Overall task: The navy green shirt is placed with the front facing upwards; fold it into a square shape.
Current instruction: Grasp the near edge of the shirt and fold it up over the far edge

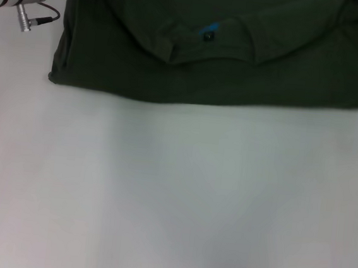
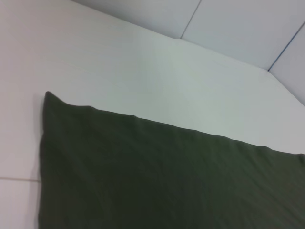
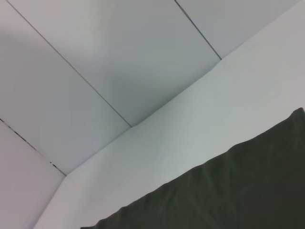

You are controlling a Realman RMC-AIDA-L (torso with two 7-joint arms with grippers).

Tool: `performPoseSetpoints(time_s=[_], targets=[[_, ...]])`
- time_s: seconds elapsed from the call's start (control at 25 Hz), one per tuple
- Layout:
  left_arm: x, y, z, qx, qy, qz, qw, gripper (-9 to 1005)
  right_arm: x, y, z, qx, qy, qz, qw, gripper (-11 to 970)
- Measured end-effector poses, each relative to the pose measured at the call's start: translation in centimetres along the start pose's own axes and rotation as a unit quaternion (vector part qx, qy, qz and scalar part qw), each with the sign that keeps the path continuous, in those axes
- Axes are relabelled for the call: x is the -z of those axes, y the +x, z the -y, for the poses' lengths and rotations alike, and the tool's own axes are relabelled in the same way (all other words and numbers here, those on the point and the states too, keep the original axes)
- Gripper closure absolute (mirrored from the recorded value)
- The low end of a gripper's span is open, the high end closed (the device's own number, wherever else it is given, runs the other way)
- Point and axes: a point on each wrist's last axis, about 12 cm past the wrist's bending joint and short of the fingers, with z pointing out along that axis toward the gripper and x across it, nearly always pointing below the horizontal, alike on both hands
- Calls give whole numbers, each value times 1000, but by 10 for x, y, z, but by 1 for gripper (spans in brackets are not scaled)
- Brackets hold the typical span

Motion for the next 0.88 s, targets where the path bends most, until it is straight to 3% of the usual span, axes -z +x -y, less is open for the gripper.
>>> performPoseSetpoints(time_s=[0.64,0.88], targets=[[-12,1,9,-31,-12,14,999,970,-5,2,7,6,48,22,999,930],[-15,2,12,-44,-13,10,999,970,-9,5,8,3,59,17,998,888]])
